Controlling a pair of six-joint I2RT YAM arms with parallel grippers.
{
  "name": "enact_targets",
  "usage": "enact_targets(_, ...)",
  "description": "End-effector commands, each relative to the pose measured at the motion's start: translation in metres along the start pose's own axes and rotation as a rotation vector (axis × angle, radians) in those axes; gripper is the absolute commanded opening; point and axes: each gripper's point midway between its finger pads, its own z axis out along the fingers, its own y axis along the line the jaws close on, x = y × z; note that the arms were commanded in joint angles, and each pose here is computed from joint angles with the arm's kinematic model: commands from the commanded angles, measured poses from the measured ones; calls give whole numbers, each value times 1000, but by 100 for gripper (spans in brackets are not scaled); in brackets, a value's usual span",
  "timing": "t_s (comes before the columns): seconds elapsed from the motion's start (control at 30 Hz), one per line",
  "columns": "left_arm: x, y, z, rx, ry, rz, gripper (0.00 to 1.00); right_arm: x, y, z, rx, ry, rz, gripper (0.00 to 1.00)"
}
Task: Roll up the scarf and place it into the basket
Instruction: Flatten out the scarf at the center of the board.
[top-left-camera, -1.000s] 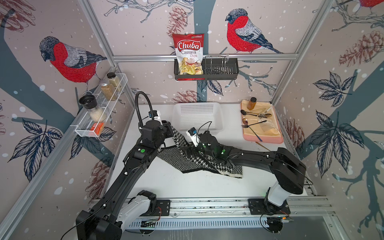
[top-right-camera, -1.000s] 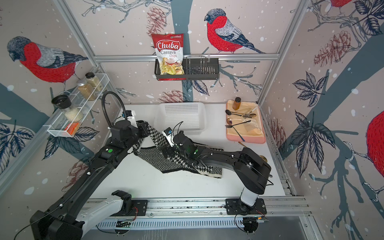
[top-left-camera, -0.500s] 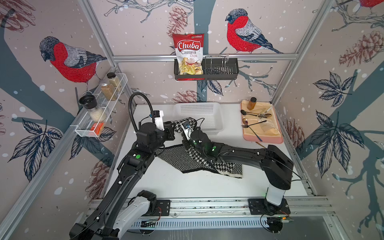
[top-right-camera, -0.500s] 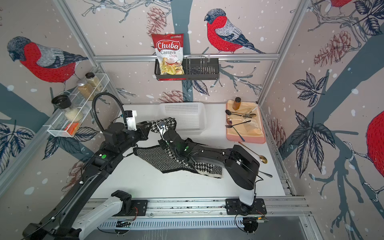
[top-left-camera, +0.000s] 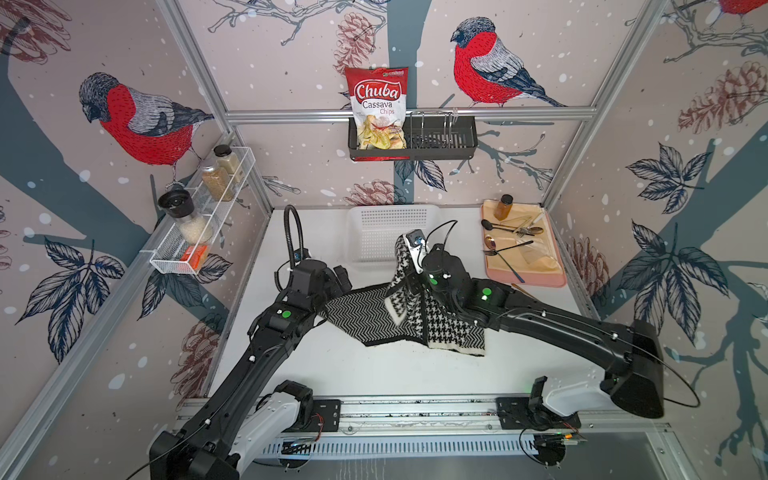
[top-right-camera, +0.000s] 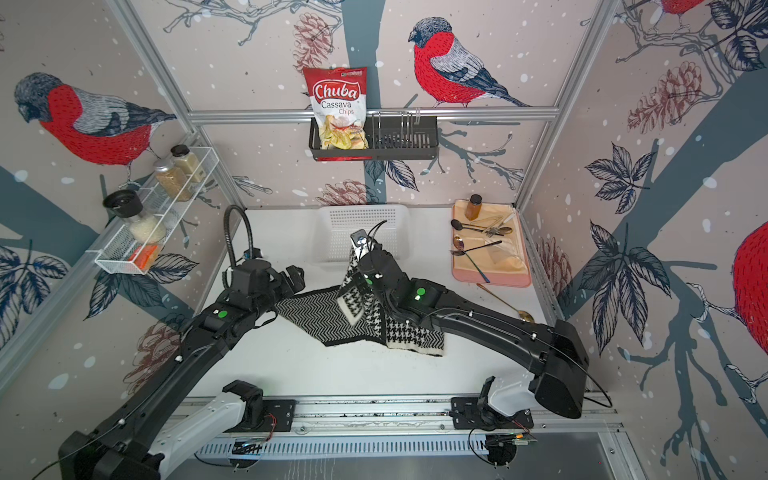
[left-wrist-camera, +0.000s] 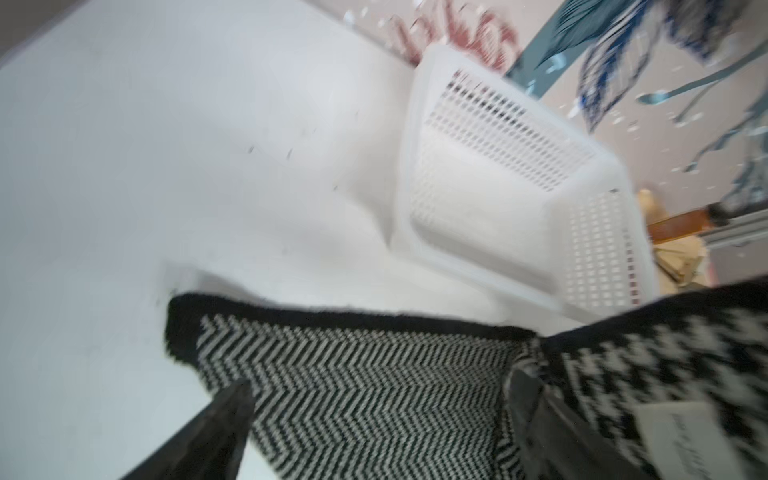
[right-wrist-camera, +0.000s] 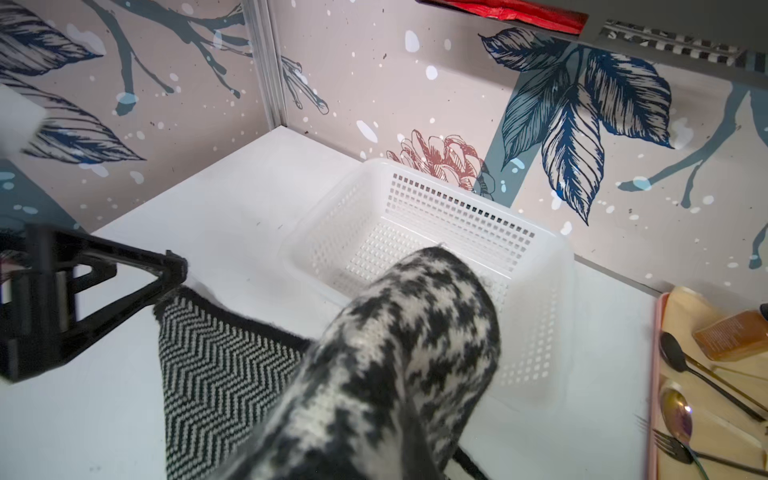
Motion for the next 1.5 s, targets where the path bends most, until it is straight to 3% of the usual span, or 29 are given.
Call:
enact_targets(0.0,48,36,11,-143,156,-104,98,41,-4,-9,-8,151,-28,0)
enact_targets(0.17,90,50,32,-146,249,-192,97,111,-30,3,48,347,38,0)
enact_targets(0.4,100,68,57,-259,264,-179,87,170,-55,19,89,457,138,0)
enact_targets(0.5,102,77,70,-314,250,-180,60,194,-58,25,121,524,160,0)
enact_targets(0.63,99,72,84,-306,245,-167,0,223,-57,29,148,595,168,0)
enact_targets(0.77,88,74,60,-380,268,-126,0,222,-52,28,114,578,147,0)
enact_targets(0.97,55,57,-1,-309,216,-109,0,212,-53,27,87,513,133,0)
enact_targets(1.17,54,45,-26,-262,258,-140,0,218,-52,22,69,506,146,0)
enact_targets(1.27,35,31,-55,-233,225,-126,0,220,-52,20,59,502,140,0)
enact_targets(1.33,27,27,-56,-210,192,-112,0,221,-52,22,51,505,141,0)
enact_targets(1.37,24,25,-47,-203,176,-90,12,221,-52,23,50,507,141,0)
enact_targets(1.43,23,25,-17,-213,196,-62,21,223,-52,26,46,514,139,0)
enact_targets(1.47,24,25,4,-212,223,-52,41,226,-51,27,43,521,137,0)
